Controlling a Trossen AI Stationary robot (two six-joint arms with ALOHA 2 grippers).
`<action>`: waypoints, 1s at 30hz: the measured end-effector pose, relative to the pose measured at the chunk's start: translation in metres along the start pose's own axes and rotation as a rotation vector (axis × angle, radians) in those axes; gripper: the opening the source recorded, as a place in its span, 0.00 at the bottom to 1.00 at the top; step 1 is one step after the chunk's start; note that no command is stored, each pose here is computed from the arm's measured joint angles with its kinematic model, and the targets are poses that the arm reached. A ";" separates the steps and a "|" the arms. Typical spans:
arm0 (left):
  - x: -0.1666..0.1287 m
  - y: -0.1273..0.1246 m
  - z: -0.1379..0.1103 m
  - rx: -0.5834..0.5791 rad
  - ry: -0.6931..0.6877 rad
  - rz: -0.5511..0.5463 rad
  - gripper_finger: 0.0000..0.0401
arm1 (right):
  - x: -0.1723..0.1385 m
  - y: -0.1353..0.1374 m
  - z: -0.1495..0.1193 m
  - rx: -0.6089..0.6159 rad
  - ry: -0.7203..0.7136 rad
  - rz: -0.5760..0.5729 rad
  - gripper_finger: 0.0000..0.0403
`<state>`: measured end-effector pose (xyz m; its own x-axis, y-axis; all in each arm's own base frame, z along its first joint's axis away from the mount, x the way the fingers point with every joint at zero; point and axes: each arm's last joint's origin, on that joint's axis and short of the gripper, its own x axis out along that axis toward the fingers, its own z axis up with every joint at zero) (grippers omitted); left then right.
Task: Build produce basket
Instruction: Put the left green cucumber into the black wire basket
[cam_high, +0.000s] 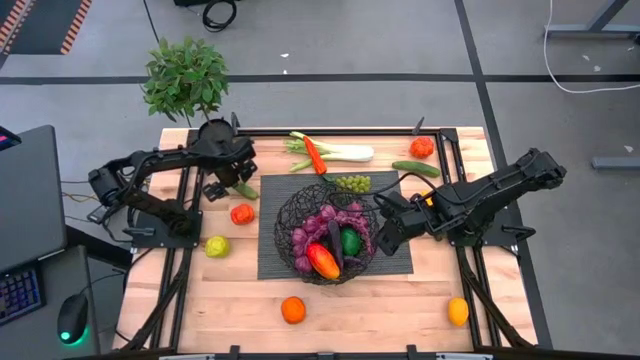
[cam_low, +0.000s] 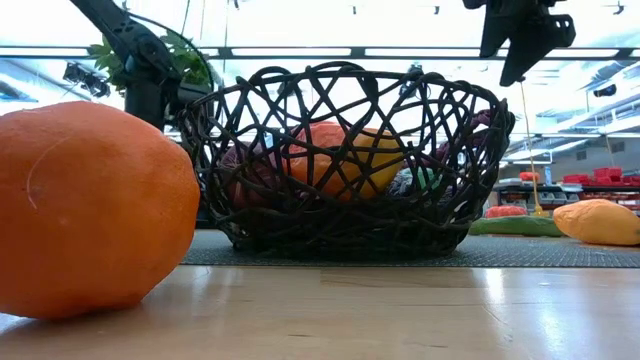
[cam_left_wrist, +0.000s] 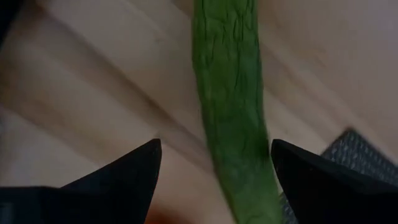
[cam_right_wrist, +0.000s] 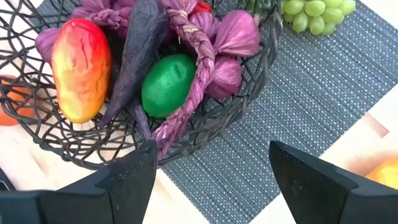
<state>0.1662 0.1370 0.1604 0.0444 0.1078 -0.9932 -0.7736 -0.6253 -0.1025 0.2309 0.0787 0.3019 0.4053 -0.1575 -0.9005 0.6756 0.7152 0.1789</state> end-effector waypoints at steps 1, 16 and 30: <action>0.002 0.000 0.001 -0.012 -0.001 -0.012 0.77 | 0.000 0.000 0.000 0.001 0.002 -0.002 0.77; 0.027 -0.011 0.007 0.005 0.003 -0.040 0.58 | 0.000 -0.005 -0.003 -0.017 0.052 -0.041 0.77; -0.004 -0.066 -0.021 0.127 0.164 -0.697 0.36 | -0.003 -0.019 -0.009 -0.010 0.112 -0.172 0.77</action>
<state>0.2302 0.1614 0.1702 0.6401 0.3252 -0.6961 -0.5982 -0.3576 -0.7171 0.2115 0.0721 0.2974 0.2130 -0.2020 -0.9559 0.7225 0.6912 0.0149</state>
